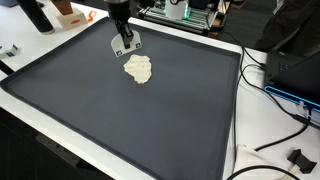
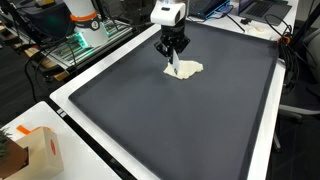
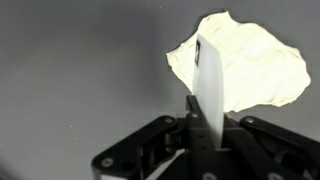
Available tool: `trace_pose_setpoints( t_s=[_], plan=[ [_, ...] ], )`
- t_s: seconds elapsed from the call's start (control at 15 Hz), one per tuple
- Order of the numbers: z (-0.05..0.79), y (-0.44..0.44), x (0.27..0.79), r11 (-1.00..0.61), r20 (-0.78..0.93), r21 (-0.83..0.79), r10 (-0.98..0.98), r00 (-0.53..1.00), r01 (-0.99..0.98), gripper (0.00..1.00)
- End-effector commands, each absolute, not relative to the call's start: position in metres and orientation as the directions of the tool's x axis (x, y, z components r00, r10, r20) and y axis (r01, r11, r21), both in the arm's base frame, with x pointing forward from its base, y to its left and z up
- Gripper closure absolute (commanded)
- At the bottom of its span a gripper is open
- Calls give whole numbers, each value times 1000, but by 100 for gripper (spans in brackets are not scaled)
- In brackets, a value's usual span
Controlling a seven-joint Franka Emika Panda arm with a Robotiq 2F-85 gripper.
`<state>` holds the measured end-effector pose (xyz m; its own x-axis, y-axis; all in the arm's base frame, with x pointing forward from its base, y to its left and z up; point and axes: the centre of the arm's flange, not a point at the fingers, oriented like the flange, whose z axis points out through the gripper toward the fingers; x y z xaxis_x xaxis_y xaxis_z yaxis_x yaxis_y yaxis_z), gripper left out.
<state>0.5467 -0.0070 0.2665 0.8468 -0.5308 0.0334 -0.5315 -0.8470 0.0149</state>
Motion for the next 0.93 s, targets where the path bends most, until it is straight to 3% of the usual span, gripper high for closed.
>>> trace_pose_setpoints(
  t_s=[0.0, 0.87],
  plan=[
    [247, -9, 551, -857, 50, 3, -514, 856, -515, 99],
    [216, 0, 532, -862, 48, 6, -506, 861, -507, 99]
  ],
)
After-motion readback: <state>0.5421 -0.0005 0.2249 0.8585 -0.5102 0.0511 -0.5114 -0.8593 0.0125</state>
